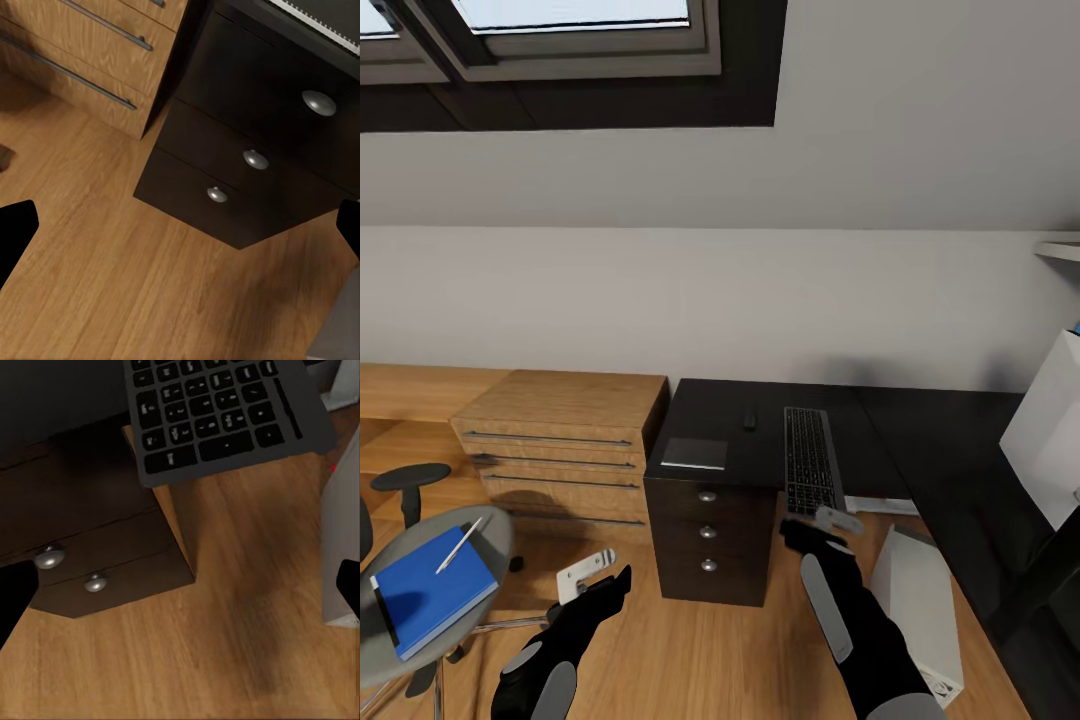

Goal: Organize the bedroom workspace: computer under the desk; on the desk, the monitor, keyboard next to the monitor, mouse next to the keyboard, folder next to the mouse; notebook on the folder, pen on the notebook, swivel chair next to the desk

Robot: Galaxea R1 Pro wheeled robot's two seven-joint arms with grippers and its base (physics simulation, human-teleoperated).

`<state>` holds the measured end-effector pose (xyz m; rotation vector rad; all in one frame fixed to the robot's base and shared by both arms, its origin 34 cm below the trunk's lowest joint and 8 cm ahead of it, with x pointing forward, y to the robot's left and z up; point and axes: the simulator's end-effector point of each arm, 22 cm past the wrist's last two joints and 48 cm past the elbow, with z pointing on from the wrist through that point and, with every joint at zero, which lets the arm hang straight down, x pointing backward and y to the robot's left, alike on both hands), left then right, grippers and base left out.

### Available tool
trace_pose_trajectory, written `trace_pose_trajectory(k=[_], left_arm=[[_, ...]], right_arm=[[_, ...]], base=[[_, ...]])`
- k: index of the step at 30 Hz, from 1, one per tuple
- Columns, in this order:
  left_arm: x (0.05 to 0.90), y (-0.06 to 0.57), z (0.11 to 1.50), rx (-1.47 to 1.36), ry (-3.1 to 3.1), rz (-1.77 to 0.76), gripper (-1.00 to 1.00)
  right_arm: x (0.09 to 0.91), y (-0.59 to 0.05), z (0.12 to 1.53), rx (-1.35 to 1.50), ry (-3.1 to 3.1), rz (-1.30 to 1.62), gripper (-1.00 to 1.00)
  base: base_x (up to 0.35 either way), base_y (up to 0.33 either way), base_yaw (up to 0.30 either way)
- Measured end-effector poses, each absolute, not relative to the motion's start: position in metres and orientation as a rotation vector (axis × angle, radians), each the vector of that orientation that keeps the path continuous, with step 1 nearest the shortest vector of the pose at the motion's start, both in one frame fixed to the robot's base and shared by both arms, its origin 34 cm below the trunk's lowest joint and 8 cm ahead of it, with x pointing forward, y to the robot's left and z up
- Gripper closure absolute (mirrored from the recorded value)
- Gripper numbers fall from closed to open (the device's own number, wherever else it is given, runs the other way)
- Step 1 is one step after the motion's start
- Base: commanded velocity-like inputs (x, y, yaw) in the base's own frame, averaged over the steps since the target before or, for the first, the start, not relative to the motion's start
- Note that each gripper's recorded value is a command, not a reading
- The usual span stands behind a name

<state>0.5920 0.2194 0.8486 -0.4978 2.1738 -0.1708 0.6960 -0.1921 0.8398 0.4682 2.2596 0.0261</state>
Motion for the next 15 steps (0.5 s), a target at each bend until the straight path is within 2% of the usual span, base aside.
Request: trace_pose_trajectory(k=[15], left_arm=[[0.592, 0.22, 0.848, -0.5, 2.173, -0.17, -1.0]], right_arm=[[0.707, -0.183, 0.857, 0.428, 2.205, 0.078, -1.0]], base=[[0.0, 0.0, 0.0]])
